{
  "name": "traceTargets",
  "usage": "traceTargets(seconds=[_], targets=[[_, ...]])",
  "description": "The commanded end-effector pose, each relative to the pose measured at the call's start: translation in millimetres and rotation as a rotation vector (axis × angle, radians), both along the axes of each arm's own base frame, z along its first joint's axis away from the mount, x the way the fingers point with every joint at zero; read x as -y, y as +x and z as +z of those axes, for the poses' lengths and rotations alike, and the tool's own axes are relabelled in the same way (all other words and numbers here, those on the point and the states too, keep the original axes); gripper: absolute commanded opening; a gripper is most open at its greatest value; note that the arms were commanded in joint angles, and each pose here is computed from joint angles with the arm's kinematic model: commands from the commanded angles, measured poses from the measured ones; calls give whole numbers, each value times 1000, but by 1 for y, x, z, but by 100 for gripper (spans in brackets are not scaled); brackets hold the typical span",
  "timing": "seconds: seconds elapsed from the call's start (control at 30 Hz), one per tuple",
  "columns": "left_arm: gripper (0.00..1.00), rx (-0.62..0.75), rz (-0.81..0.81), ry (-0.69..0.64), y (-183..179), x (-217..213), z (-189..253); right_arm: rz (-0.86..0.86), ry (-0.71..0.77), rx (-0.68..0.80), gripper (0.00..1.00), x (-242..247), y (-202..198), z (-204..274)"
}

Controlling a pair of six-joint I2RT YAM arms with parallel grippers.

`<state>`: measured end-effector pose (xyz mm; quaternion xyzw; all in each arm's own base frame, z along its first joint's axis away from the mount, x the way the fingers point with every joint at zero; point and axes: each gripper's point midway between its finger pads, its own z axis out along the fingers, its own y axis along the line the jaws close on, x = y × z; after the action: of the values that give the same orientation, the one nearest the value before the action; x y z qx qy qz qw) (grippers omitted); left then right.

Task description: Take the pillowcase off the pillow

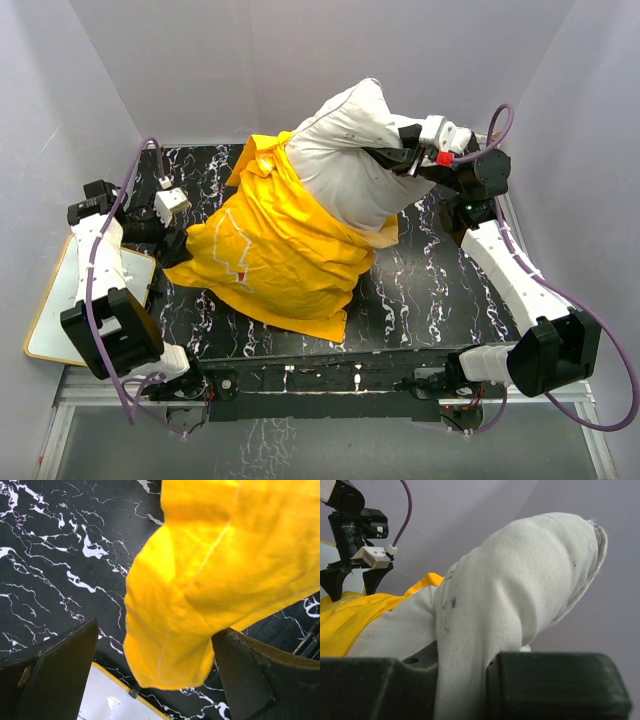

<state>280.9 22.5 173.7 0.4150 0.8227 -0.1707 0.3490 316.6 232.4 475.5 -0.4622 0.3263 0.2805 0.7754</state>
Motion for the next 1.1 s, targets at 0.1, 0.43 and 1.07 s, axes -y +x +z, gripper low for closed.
traceTargets(seconds=[0.1, 0.43, 1.07], targets=[[82, -65, -189, -86, -23, 20, -22, -8, 89, 224, 8, 13, -32, 64], [70, -42, -240, -2, -33, 14, -49, -43, 116, 189, 8, 17, -23, 70], [0, -100, 95, 159, 7, -40, -58, -517, 382, -80, 8, 83, 62, 97]])
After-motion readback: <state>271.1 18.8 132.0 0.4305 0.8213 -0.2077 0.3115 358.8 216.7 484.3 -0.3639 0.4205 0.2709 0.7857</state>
